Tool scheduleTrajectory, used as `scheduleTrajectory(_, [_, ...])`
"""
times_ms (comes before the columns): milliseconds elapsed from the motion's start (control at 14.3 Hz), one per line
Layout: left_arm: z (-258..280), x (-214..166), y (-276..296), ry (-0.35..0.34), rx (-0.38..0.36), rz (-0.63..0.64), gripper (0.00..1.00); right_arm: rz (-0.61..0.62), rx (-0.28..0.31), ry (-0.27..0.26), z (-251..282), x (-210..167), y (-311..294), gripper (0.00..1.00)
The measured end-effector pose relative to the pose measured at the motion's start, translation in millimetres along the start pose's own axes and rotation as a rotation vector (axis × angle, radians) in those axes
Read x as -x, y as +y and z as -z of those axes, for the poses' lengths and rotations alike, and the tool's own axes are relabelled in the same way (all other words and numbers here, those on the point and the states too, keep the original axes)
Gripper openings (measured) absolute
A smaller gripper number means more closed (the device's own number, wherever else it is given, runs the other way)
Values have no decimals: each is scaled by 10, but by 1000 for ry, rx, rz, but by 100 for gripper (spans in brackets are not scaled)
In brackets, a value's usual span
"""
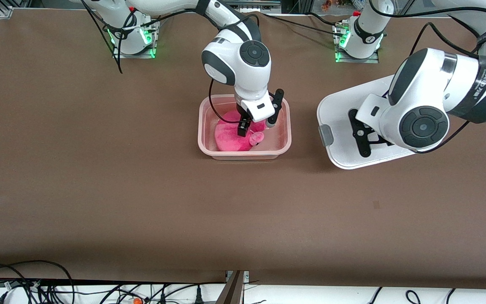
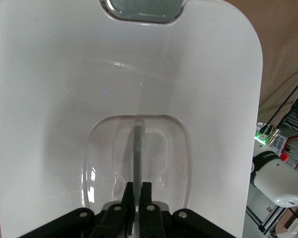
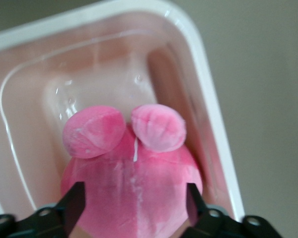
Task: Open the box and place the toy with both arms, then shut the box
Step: 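Withdraw the right gripper while the left gripper brings the lid over the box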
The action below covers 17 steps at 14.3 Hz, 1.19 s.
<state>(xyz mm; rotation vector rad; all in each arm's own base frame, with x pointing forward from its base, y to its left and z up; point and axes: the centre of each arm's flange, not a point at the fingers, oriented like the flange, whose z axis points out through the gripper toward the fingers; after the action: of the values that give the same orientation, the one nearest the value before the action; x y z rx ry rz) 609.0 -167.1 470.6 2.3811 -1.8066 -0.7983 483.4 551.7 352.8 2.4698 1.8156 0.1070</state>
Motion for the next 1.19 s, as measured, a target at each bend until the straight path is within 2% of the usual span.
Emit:
scheduleTrajectory(210, [-84,18,59,4,-37,-5,7,-51,18,43,115,-11,127,100])
scheduleTrajectory(350, [-89,26,50,22,-73,-64,7,-100,38,59,301,100,411,100])
scheduleTrajectory(420, [-92,12,27,34,-93,-110,7,-143,49,50,451,247,646,100])
scheduleTrajectory(560, [-127,-6,-23,78,-95,-175,7,-283,49,55,829,738,1338,100])
scheduleTrajectory(770, [-135,-213,29,149,-100,-247,7,-479,18,120,1346,1808,2432,100])
scheduleTrajectory(909, [-58,-737,315,178,-146,-324,7,-580,-17,125,1585,2523,2871,100])
scheduleTrajectory(1189, [-265,-2181,1057,188,-181,-371,7,-772,-87,86,2034,3637,3187,100])
